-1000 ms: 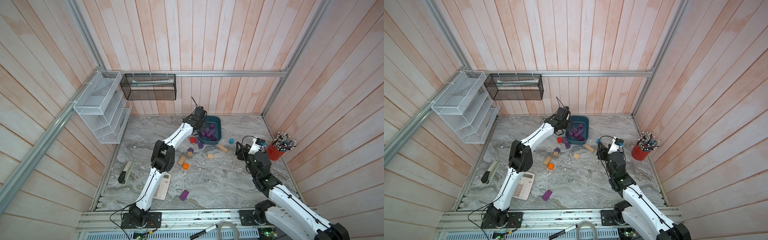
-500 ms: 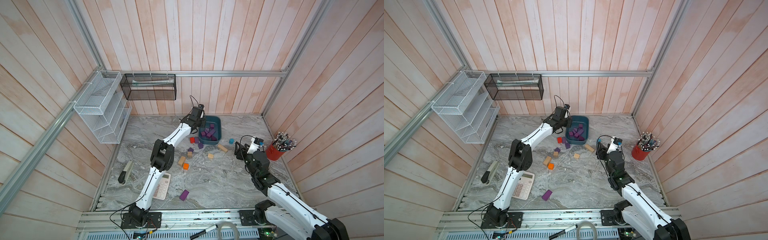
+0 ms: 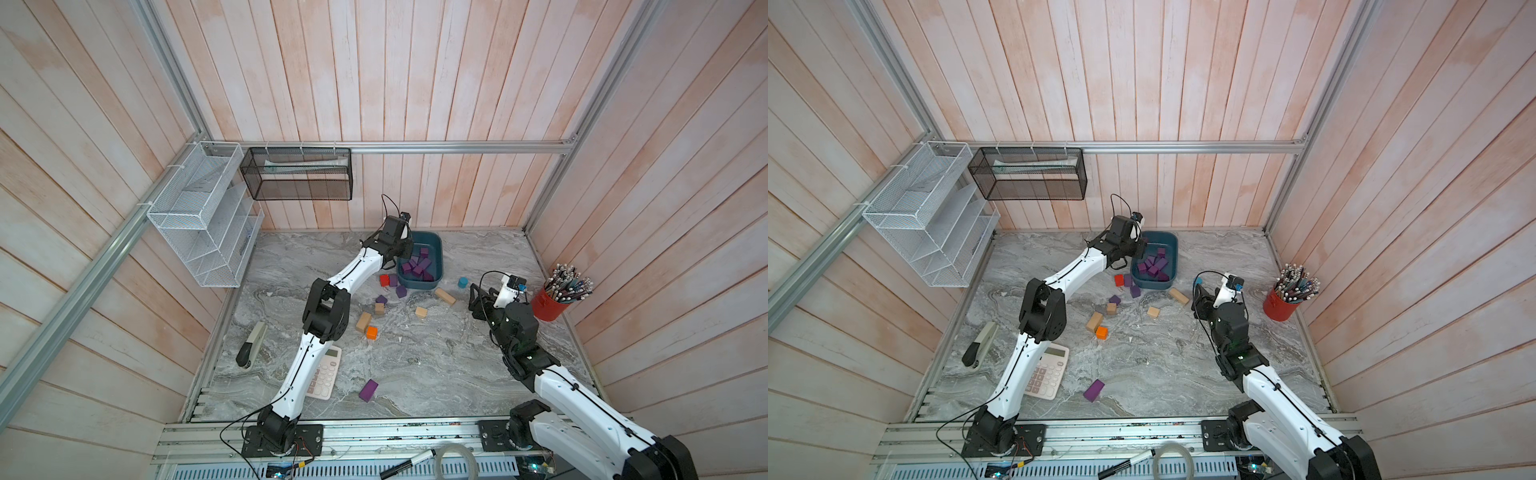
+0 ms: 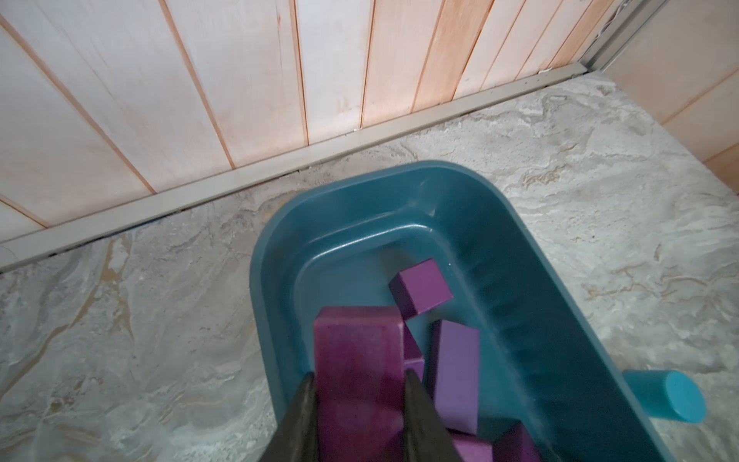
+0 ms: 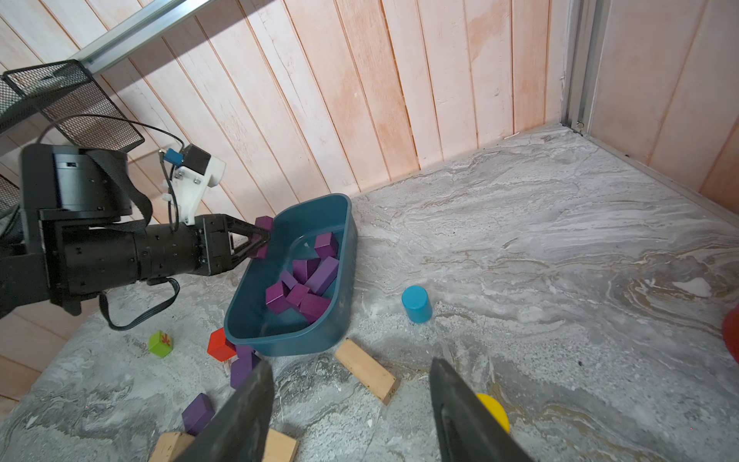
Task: Pick purple bricks into the storage bin
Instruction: Place the building block in the storage box.
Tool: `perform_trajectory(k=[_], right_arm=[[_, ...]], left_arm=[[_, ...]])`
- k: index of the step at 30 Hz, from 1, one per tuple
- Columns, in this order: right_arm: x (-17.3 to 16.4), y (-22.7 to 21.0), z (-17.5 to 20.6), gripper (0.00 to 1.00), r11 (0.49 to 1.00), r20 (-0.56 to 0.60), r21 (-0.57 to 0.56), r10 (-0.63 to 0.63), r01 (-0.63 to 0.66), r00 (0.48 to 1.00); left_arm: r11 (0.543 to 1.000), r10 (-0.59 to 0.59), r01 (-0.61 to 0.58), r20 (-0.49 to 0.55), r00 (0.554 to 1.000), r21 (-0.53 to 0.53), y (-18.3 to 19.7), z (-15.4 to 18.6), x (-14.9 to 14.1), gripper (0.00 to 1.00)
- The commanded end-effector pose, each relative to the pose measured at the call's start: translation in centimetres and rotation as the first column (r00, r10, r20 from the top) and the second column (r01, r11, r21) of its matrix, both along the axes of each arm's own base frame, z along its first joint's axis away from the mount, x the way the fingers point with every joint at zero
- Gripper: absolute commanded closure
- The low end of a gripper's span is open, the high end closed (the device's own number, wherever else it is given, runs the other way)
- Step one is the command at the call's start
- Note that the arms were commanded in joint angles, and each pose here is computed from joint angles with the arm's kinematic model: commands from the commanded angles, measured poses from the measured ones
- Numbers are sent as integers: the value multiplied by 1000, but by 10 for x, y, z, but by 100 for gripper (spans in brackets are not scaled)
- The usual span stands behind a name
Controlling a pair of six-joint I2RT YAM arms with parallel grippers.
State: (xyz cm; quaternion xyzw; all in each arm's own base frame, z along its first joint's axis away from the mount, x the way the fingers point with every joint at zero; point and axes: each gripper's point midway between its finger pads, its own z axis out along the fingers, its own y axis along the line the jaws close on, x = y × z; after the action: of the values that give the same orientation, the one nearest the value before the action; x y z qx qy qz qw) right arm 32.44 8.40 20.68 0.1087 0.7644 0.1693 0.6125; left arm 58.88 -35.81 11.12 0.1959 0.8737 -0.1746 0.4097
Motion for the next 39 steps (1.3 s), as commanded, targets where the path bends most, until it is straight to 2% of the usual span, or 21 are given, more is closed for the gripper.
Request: perform_trajectory(k=[1, 10, 24, 30, 32, 39], right_arm=[[-2, 1, 2, 36, 1000, 18, 1, 3, -3, 1000], [-3, 0, 2, 36, 1000, 20, 4, 5, -5, 1000], [-1, 2, 0, 36, 1000, 8, 6, 12, -12, 1000], [-1, 3, 1, 36, 1000, 10, 6, 14, -14, 1000], [-1, 4, 1, 36, 1000, 9, 7, 17, -17, 1000], [-1, 4, 5, 36, 1000, 15, 10, 22, -22, 1000]], left_arm=[[1000, -10, 9, -41, 999, -14, -5, -13, -3, 72], [1000, 4, -4, -82, 997, 0, -2, -25, -9, 72], [1000, 3, -2, -51, 999, 23, -3, -14, -9, 65], [1000, 5, -5, -22, 1000, 13, -4, 3, -6, 52], [1000, 1, -1, -14, 1000, -2, -5, 11, -6, 44], [1000, 9, -8, 30, 1000, -13, -7, 47, -14, 37]])
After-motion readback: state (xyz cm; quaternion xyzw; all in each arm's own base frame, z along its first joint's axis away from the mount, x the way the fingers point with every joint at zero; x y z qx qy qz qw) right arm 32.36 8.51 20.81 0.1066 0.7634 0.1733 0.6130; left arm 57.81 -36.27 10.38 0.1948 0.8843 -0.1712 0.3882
